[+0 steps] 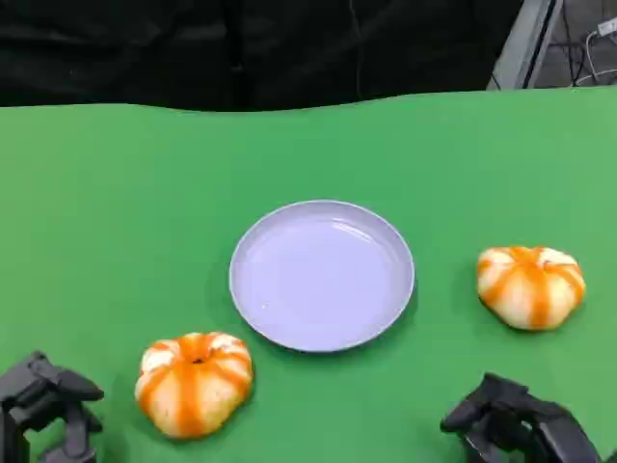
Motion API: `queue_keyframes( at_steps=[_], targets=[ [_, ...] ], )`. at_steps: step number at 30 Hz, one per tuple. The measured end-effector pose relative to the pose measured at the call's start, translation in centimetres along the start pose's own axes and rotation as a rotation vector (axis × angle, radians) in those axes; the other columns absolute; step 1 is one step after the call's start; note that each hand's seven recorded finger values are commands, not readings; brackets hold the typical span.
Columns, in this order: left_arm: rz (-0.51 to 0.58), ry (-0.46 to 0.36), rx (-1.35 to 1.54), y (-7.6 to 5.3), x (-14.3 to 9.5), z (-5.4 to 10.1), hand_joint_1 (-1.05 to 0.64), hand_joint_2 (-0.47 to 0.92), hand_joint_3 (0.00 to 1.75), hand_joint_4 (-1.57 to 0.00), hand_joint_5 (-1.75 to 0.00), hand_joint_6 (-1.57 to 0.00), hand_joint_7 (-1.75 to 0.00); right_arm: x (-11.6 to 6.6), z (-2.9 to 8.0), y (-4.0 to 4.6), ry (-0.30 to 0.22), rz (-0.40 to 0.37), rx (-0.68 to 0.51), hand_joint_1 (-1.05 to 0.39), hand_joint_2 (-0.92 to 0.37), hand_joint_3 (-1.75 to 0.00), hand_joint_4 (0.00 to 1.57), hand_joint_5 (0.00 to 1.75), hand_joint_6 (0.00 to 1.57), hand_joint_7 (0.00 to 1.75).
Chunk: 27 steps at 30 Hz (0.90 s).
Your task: Grasp the bread from the table and place it into the plate.
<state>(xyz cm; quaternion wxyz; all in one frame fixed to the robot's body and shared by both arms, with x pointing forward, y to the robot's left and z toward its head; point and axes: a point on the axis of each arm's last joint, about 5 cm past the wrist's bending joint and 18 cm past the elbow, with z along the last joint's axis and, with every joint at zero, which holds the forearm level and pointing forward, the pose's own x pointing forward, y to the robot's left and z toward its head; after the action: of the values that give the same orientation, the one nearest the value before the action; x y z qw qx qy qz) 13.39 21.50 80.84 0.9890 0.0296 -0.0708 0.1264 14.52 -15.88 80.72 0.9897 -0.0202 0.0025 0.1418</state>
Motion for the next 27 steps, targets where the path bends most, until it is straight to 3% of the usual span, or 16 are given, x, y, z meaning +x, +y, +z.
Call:
queue_keyframes(
  at_steps=[12,27],
  targets=[
    [-0.029,-0.016,0.003,-0.7,0.8,0.1,0.04,0.48,1.23,-0.88,-1.54,-0.91,-1.22,1.1,0.3,-0.84,-0.016,-0.003,-0.008,-0.27,-0.92,-0.47,0.61,1.75,0.68,1.20],
    [-0.023,0.022,-0.013,-0.9,0.9,-0.4,0.05,0.50,1.21,-0.86,-1.51,-0.90,-1.18,1.6,-0.1,-0.98,-0.003,0.002,-0.008,-0.27,-0.92,-0.47,0.60,1.75,0.68,1.19]
  ],
)
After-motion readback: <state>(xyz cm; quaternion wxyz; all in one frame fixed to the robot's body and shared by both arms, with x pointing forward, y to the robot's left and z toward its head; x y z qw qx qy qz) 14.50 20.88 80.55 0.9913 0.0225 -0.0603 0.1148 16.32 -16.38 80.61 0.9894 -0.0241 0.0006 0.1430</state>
